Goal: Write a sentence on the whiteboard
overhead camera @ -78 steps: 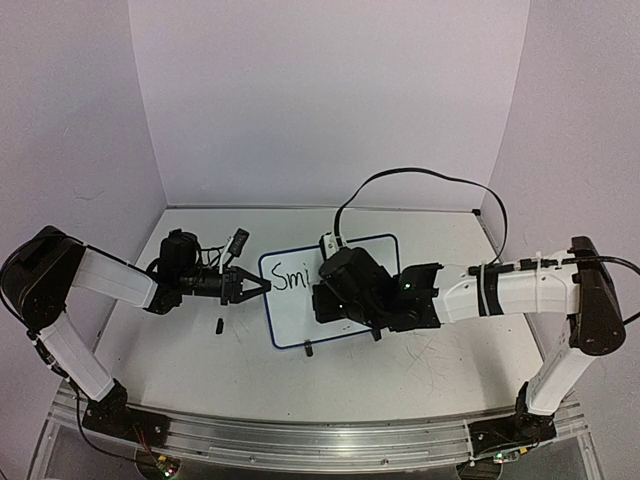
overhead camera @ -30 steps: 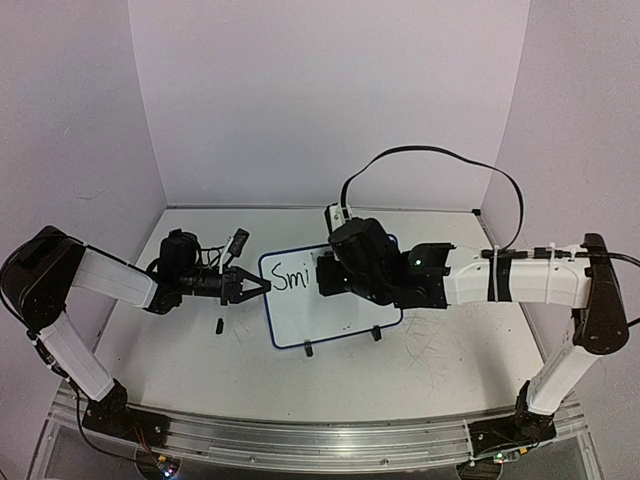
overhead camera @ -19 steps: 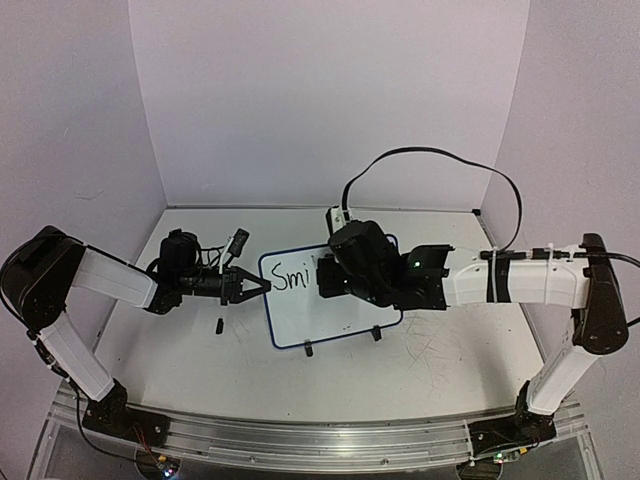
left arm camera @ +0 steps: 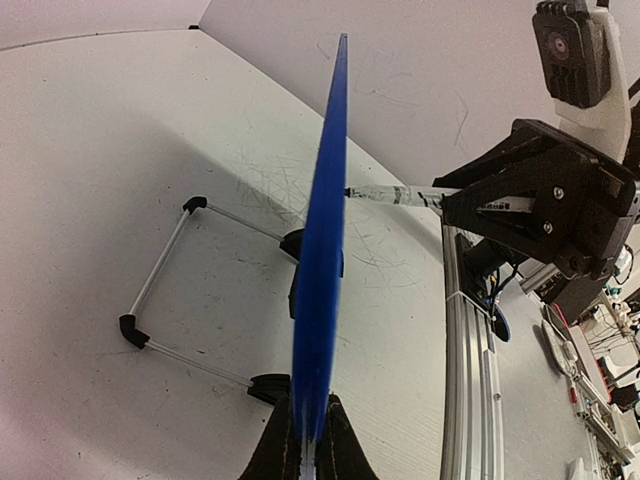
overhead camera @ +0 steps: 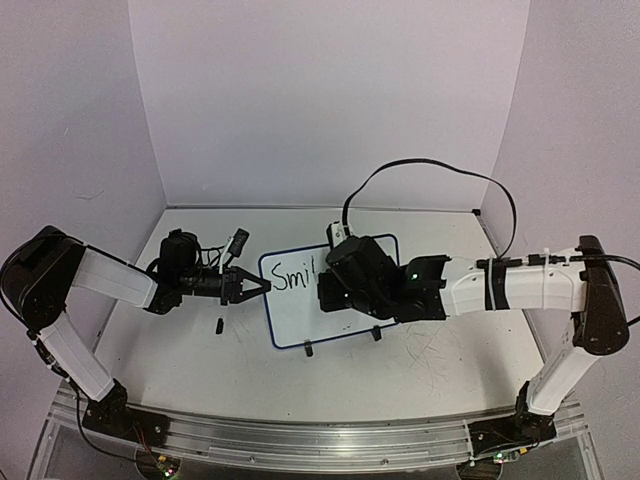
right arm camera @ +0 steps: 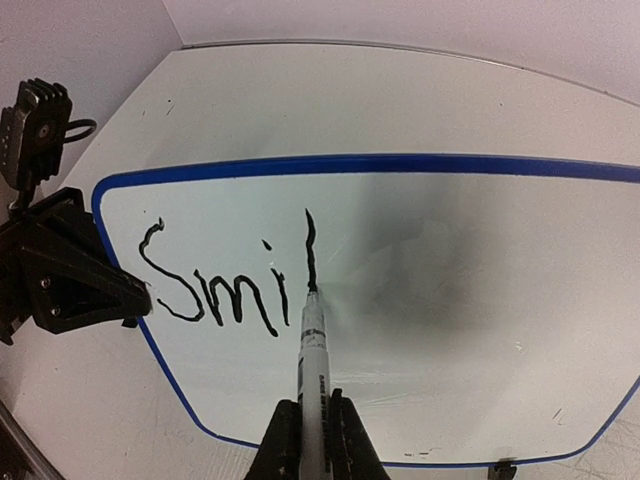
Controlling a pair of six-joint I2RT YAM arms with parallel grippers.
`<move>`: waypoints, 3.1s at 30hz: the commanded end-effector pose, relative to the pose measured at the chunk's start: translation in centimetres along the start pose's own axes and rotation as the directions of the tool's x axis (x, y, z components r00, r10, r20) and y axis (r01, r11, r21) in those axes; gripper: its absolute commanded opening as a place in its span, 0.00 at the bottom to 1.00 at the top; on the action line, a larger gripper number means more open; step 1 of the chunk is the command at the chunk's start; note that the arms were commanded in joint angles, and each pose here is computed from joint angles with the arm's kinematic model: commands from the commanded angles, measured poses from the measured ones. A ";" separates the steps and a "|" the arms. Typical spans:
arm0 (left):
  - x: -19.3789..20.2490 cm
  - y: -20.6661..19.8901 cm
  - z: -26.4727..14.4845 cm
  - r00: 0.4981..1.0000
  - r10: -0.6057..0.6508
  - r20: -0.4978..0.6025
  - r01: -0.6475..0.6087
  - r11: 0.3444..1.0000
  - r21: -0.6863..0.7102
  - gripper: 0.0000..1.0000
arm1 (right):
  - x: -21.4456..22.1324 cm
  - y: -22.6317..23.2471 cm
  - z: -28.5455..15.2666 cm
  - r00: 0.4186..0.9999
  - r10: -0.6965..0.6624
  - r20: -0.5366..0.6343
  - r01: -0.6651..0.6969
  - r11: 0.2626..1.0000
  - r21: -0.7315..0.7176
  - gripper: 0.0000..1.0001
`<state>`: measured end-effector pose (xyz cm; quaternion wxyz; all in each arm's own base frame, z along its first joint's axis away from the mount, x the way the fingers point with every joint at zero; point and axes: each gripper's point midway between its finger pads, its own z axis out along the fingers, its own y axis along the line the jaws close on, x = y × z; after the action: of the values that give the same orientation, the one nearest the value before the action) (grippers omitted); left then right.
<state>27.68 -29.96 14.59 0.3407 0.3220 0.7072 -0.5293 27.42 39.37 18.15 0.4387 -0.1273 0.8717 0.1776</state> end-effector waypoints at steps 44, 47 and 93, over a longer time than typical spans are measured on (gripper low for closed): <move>-0.5 0.1 0.2 1.000 0.015 0.005 -0.015 1.000 -0.001 0.00 | -0.8 -0.2 -0.3 1.000 0.010 0.021 -0.010 1.000 -0.002 0.00; -0.4 0.1 0.2 1.000 0.012 0.002 -0.012 1.000 0.001 0.00 | -0.6 -0.1 -0.2 1.000 0.008 0.016 -0.008 1.000 -0.004 0.00; -0.3 0.6 0.5 1.000 0.003 -0.007 -0.003 1.000 -0.003 0.00 | -3.1 -1.5 -0.4 0.995 0.008 0.095 -0.015 0.998 0.068 0.00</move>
<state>27.92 -30.04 14.42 0.3387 0.3211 0.7083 -0.5296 28.47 37.36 18.77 0.4623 -0.1079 0.8682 0.1448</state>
